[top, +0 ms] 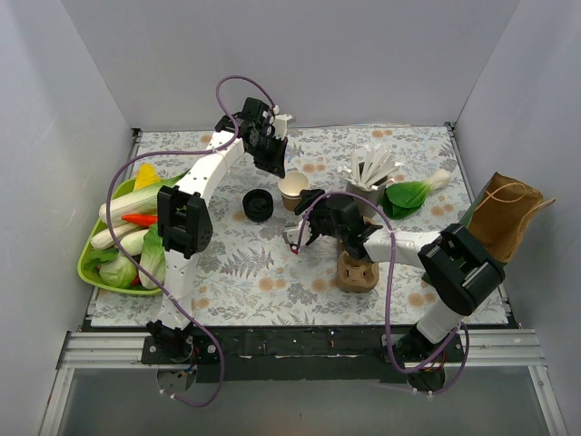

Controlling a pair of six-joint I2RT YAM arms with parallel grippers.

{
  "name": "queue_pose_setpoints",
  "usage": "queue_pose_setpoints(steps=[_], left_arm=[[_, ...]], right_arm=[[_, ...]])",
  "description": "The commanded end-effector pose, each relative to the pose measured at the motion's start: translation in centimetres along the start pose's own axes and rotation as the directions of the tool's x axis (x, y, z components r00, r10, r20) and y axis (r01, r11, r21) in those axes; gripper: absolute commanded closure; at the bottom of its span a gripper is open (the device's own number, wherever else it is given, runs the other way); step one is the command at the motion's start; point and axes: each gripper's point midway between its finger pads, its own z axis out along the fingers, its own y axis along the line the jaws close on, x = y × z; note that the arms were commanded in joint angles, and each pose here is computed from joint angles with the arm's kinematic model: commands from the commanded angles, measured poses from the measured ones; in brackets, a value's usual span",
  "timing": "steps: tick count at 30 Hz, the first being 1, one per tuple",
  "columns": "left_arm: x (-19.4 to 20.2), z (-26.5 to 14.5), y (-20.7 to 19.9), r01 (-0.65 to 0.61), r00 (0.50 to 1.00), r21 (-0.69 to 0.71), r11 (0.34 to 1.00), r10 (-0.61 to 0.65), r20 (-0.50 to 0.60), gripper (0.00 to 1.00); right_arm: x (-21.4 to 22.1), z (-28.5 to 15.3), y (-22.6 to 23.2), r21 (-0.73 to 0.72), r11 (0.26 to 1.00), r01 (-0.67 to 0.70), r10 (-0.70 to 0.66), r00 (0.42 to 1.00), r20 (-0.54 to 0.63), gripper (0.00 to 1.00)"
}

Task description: Pack the takeout coffee

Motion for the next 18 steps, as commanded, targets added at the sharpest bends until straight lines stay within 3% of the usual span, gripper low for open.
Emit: queue_pose_setpoints(steps=[1,10,14,18], left_arm=[[-2.9,-5.1,-2.9,-0.058,0.992,0.024,0.998,0.055,0.116,1.00],[-2.4,-4.5,-1.7,-0.047,0.994,-0.024,0.999,0.049,0.098,1.00],[-2.6,-4.5,-1.6,-0.047,0.993,-0.030,0.998,0.050,0.104,1.00],[-3.0,-4.8,-2.0,-0.050,0.992,-0.022,0.999,0.052,0.115,1.00]], right_arm=[[-0.3,0.3,-2.6,0.065,0.998,0.001,-0.001,1.000,0.000,0.24],[-1.3,-0.9,-4.5,0.130,0.991,-0.016,0.011,0.999,0.041,0.22],[-3.4,-2.0,-2.5,0.035,0.999,0.031,-0.036,0.989,0.142,0.23],[-3.3,-1.9,-1.3,-0.001,0.999,0.039,-0.038,0.989,0.143,0.23]])
